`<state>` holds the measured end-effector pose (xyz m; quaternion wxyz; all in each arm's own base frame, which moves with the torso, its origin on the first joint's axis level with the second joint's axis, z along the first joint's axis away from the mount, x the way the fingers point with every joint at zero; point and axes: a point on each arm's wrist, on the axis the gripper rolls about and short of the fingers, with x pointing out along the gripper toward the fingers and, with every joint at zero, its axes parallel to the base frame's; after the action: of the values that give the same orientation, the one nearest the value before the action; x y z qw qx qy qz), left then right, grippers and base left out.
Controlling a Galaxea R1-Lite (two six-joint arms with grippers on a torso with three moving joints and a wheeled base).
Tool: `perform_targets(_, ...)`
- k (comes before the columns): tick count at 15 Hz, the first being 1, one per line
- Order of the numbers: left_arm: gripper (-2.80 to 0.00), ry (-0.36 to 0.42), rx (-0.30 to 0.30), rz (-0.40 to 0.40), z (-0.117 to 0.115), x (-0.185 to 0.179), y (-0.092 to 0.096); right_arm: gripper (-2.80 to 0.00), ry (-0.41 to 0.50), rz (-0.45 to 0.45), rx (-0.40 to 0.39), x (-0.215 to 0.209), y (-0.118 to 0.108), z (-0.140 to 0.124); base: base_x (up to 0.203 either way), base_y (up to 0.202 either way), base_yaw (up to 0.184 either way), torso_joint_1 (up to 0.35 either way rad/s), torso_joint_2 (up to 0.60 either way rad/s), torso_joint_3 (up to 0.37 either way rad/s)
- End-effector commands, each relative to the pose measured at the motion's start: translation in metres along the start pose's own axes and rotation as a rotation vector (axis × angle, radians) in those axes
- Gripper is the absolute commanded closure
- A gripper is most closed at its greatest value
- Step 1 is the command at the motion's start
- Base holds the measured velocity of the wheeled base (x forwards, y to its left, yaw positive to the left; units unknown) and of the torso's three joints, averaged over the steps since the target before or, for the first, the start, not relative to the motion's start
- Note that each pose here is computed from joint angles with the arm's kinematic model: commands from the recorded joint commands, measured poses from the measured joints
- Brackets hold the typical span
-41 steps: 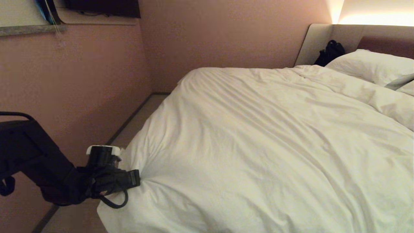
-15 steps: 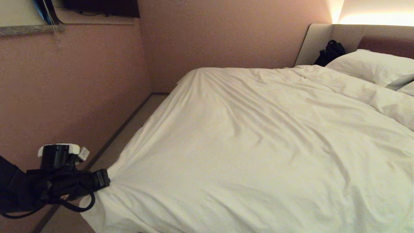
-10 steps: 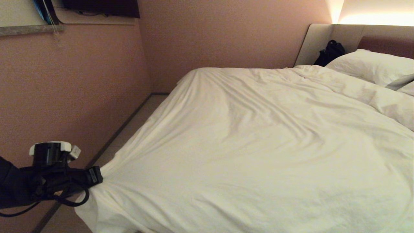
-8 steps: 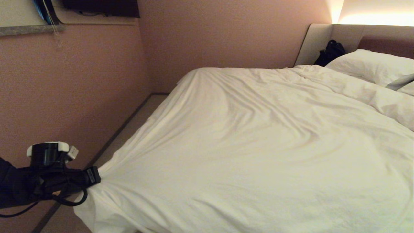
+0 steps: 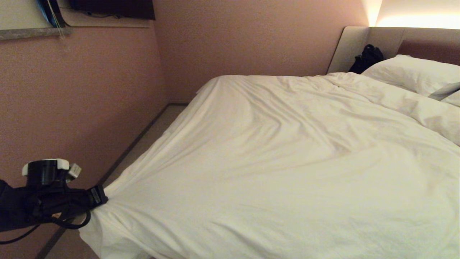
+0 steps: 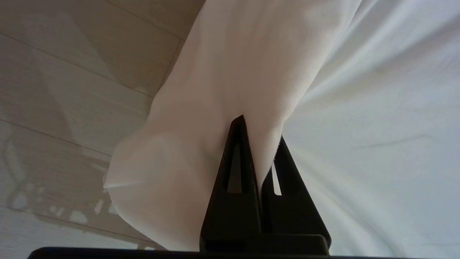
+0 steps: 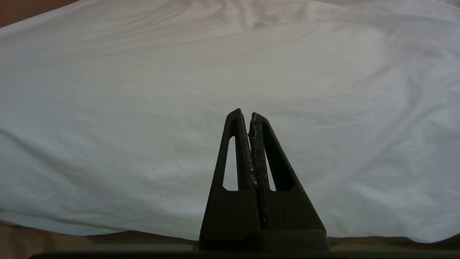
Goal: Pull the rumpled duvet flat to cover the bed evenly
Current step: Flatten the corners of the folded blanket
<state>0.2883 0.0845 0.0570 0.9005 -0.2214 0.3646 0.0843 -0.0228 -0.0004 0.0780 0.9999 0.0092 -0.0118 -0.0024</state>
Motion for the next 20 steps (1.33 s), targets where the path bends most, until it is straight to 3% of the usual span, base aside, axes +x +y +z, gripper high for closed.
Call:
perform_targets(1, 0.0, 0.0, -0.009, 0.003, 0.0, 0.0, 0.003, 0.0, -0.001, 0.0, 0.0, 0.0, 0.0, 0.0, 0.0, 0.0, 0.0, 0.0, 0.0, 0.0)
perform_targets(12, 0.0, 0.006, 0.043, -0.036, -0.004, -0.004, -0.013, 0.0, -0.001, 0.0, 0.0, 0.0, 0.0, 0.0, 0.0, 0.0, 0.0, 0.0, 0.0, 0.0)
perform_targets(13, -2.8, 0.001, 0.049, -0.043, -0.004, -0.006, -0.015, 0.0, -0.001, 0.0, 0.0, 0.0, 0.0, 0.0, 0.0, 0.0, 0.0, 0.0, 0.0, 0.0)
perform_targets(17, -2.8, -0.004, 0.102, -0.11, -0.011, -0.019, -0.041, 0.0, -0.001, 0.0, 0.0, 0.0, 0.0, 0.0, 0.0, 0.0, 0.0, 0.0, 0.0, 0.0)
perform_targets(20, -2.8, -0.054, 0.156, -0.175, -0.016, -0.049, -0.06, 0.0, -0.001, 0.0, 0.0, 0.0, 0.0, 0.0, 0.0, 0.0, 0.0, 0.0, 0.0, 0.0)
